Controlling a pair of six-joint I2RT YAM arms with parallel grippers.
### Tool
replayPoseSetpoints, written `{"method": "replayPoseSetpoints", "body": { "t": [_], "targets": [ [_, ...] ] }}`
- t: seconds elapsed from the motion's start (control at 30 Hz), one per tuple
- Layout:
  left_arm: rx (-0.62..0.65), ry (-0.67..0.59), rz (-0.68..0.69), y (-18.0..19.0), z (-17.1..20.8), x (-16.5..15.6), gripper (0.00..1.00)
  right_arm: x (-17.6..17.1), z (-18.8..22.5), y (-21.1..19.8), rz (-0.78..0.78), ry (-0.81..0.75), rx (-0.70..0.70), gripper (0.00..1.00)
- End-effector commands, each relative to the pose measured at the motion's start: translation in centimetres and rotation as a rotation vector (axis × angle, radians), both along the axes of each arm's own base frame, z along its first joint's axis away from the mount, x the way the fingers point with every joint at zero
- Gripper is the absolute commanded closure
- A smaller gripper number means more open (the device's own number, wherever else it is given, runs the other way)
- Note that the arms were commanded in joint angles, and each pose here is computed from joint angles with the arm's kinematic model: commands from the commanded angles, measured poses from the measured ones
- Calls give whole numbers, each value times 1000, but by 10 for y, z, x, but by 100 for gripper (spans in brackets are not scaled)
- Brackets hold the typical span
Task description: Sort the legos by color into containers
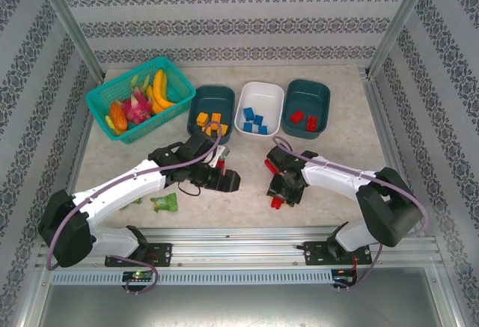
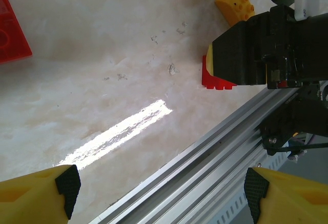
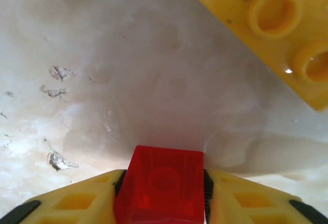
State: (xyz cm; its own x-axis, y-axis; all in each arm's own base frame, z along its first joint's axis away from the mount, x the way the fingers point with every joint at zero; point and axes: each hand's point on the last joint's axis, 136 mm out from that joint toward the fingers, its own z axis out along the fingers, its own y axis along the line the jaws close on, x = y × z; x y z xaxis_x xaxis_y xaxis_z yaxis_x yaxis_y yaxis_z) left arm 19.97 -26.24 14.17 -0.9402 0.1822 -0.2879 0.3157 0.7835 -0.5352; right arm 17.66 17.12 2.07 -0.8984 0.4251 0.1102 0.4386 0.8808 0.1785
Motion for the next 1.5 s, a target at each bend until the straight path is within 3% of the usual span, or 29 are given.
{"method": "replayPoseSetpoints", "body": {
  "t": [0.0, 0.1, 0.23, 0.4, 0.67, 0.87, 1.1, 1.33, 1.47],
  "targets": [
    [-33, -50, -1, -6, 14, 4, 14, 5, 6, 0, 1, -25, -23, 67],
    [-46, -64, 26, -9, 24, 11, 15, 15, 23, 0, 24, -82, -27, 74],
    [-98, -90, 87, -19, 53, 32, 14, 49, 73, -6, 78, -217, -75, 76],
    [-190, -141, 144, -37, 103, 82, 14, 118, 140, -35, 80, -407, -118, 76],
    [-279, -177, 186, -66, 132, 159, 14, 235, 170, -88, 26, -527, -201, 77],
    [-286, -172, 188, -90, 123, 203, 15, 308, 144, -117, -14, -505, -225, 77],
    [-275, -150, 212, -101, 102, 235, 15, 365, 89, -128, -41, -441, -128, 77],
    [-245, -134, 237, -103, 87, 244, 15, 383, 40, -128, -55, -330, -31, 72],
    [-225, -124, 250, -100, 83, 244, 16, 384, 33, -124, -53, -306, -5, 59]
  ]
}}
